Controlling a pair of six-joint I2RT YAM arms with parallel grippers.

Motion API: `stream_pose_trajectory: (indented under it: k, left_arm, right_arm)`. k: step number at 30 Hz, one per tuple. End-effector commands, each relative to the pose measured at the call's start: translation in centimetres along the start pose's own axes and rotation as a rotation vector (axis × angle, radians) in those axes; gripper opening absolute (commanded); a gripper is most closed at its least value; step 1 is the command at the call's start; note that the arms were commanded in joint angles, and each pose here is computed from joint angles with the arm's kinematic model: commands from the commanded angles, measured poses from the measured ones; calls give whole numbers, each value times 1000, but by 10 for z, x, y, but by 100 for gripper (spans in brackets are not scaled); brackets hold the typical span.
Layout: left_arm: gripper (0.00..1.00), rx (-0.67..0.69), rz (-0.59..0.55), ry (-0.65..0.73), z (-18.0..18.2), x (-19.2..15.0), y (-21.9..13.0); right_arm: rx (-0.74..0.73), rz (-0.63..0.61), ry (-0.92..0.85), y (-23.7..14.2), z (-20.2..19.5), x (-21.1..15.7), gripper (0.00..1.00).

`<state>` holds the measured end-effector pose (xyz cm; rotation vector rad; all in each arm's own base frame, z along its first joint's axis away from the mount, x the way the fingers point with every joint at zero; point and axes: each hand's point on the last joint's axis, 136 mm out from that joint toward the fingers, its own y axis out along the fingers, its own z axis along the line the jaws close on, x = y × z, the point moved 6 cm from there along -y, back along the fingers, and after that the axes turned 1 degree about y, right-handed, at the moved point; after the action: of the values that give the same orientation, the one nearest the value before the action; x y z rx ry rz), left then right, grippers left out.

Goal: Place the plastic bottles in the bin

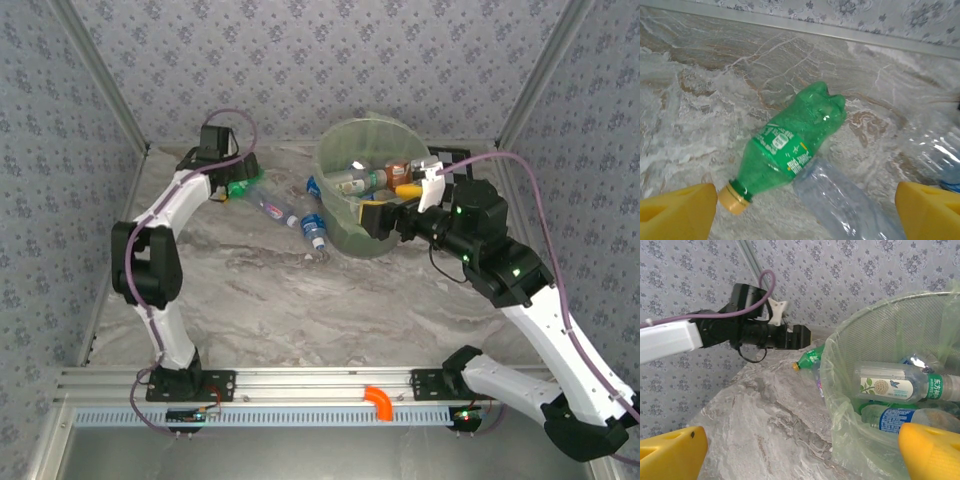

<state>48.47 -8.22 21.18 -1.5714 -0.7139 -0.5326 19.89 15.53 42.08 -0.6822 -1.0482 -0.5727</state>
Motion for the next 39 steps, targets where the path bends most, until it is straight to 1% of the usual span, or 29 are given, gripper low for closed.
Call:
stream_pose_trajectory:
  k: [1,6,10,15,16,20,26,31,35,37,39]
  left_arm:
    - [92,29,106,102,13,-9,22]
    - [92,-38,183,132,19,-10,51]
    - [92,-70,247,174,19,-20,72]
    - [92,-66,295,186,20,-26,89]
    - [91,-65,286,188,18,-22,91]
    - [86,-48,313,194,20,-25,105]
    - [81,-53,362,177,20,-31,117]
    - [74,-43,379,170,21,-32,116]
    - [60,-24,377,169,24,-35,112]
    - [48,-23,353,153,27,-33,107]
    - [48,-29,326,120,29,-28,98]
  right_arm:
    - [1,-13,-26,-7,2,0,100]
    - [-26,-14,-45,-7,-1,1,100]
    - [-34,-1,-48,-3,-2,2,100]
    - [-33,9,-38,5,-3,0,100]
    - [-30,18,-36,8,-3,-1,100]
    - [-25,38,-41,16,-3,-2,100]
    - [-26,43,-38,20,-3,-1,100]
    - [-21,48,-33,22,-3,-2,100]
    - [-15,42,-30,21,-2,-1,100]
    - [-8,42,-28,20,-1,-1,100]
    - [-3,46,-26,19,0,-1,100]
